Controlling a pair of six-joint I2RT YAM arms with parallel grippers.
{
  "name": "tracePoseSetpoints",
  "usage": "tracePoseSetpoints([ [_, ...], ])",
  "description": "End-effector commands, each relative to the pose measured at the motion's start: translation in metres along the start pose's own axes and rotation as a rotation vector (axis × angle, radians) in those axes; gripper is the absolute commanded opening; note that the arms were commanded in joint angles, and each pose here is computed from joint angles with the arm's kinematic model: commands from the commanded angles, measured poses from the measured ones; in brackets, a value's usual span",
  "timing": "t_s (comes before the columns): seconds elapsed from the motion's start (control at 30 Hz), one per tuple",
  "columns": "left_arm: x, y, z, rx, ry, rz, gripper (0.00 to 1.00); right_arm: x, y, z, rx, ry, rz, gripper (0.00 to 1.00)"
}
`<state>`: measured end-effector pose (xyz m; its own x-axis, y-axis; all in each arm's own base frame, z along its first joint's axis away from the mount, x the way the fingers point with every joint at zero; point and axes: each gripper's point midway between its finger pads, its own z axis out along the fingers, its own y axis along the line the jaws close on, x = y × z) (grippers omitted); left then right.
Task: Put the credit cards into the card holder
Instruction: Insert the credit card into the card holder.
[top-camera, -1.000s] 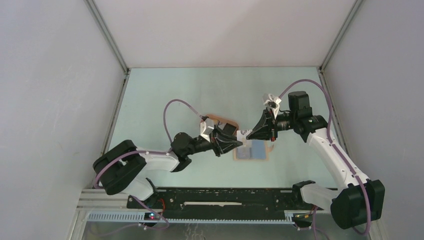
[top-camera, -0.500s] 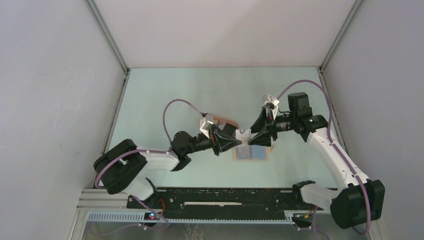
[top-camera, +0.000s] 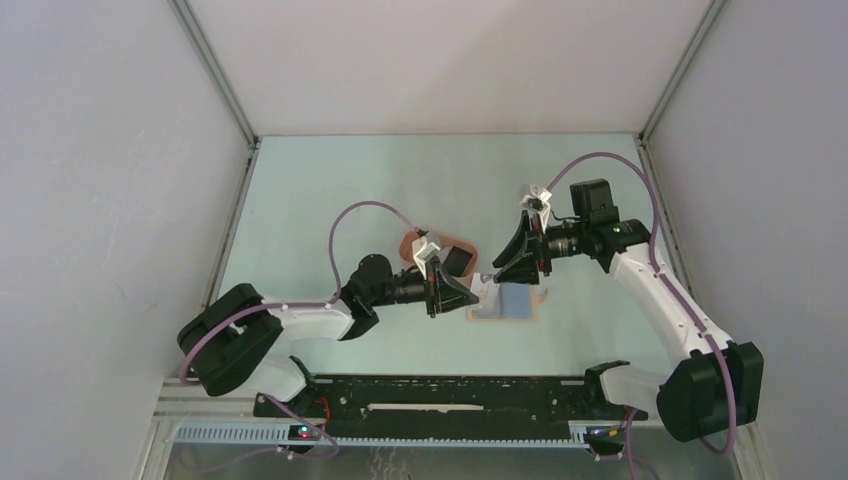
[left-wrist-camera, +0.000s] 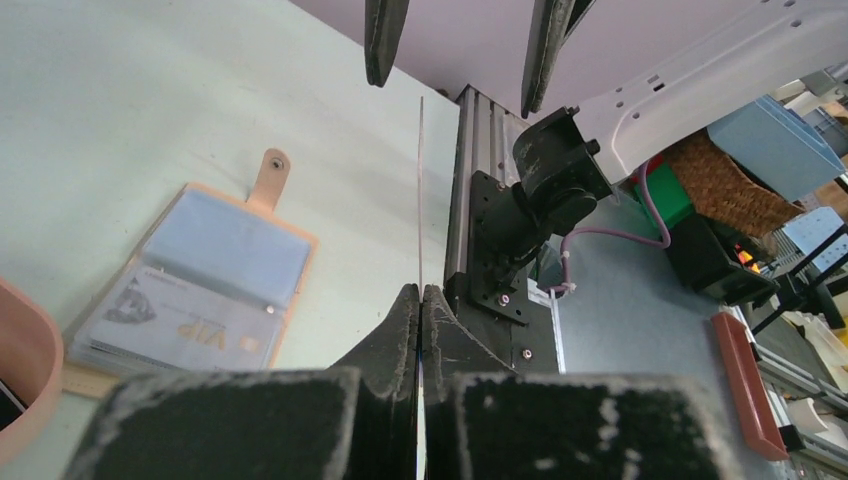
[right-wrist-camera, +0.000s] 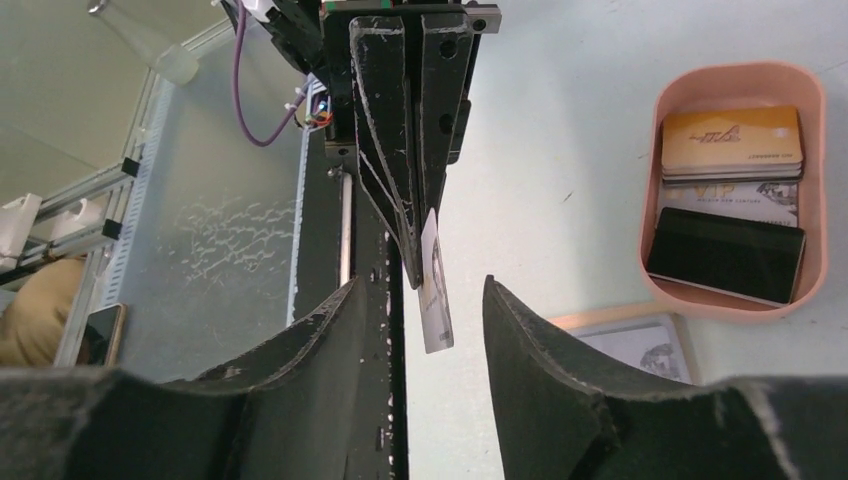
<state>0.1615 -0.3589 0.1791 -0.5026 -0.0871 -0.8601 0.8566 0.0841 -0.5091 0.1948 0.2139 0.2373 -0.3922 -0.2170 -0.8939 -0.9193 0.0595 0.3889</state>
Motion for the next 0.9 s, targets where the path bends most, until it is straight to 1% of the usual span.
tracePoseSetpoints([
  [0.0, -0.025, -0.009, 0.006, 0.032, -0.010, 0.069, 0.00, -0.009, 0.001, -0.001, -0.019, 0.007, -0.006, 0.53],
  [0.4, -0.031, -0.013, 0.003, 0.038, -0.024, 0.079, 0.00, 0.002, -0.009, 0.004, -0.009, 0.047, 0.036, 0.52],
  [0.47, -0.032, -0.012, 0.003, 0.035, -0.025, 0.078, 0.00, 0.005, -0.009, 0.006, -0.018, 0.059, 0.043, 0.49],
  [0.53, -0.032, -0.011, 0.003, 0.033, -0.025, 0.075, 0.00, 0.005, -0.009, 0.009, -0.030, 0.070, 0.046, 0.42],
  [0.6, -0.033, -0.010, 0.003, 0.032, -0.025, 0.070, 0.00, 0.005, -0.006, 0.010, -0.046, 0.078, 0.041, 0.33],
  [0.63, -0.032, -0.009, 0.002, 0.030, -0.025, 0.068, 0.00, 0.005, -0.005, 0.011, -0.050, 0.082, 0.037, 0.24],
  [0.7, -0.033, -0.008, 0.001, 0.026, -0.028, 0.064, 0.01, 0.006, -0.005, 0.011, -0.049, 0.085, 0.030, 0.03],
  [0.73, -0.034, -0.007, 0.001, 0.019, -0.031, 0.062, 0.05, 0.005, -0.005, 0.011, -0.048, 0.086, 0.025, 0.00],
  [0.83, -0.036, -0.001, -0.005, -0.023, -0.056, 0.065, 0.30, 0.007, -0.007, 0.009, -0.035, 0.092, 0.026, 0.00],
  [0.87, -0.038, -0.002, -0.009, -0.031, -0.069, 0.083, 0.37, 0.007, -0.008, 0.007, -0.027, 0.090, 0.034, 0.00],
])
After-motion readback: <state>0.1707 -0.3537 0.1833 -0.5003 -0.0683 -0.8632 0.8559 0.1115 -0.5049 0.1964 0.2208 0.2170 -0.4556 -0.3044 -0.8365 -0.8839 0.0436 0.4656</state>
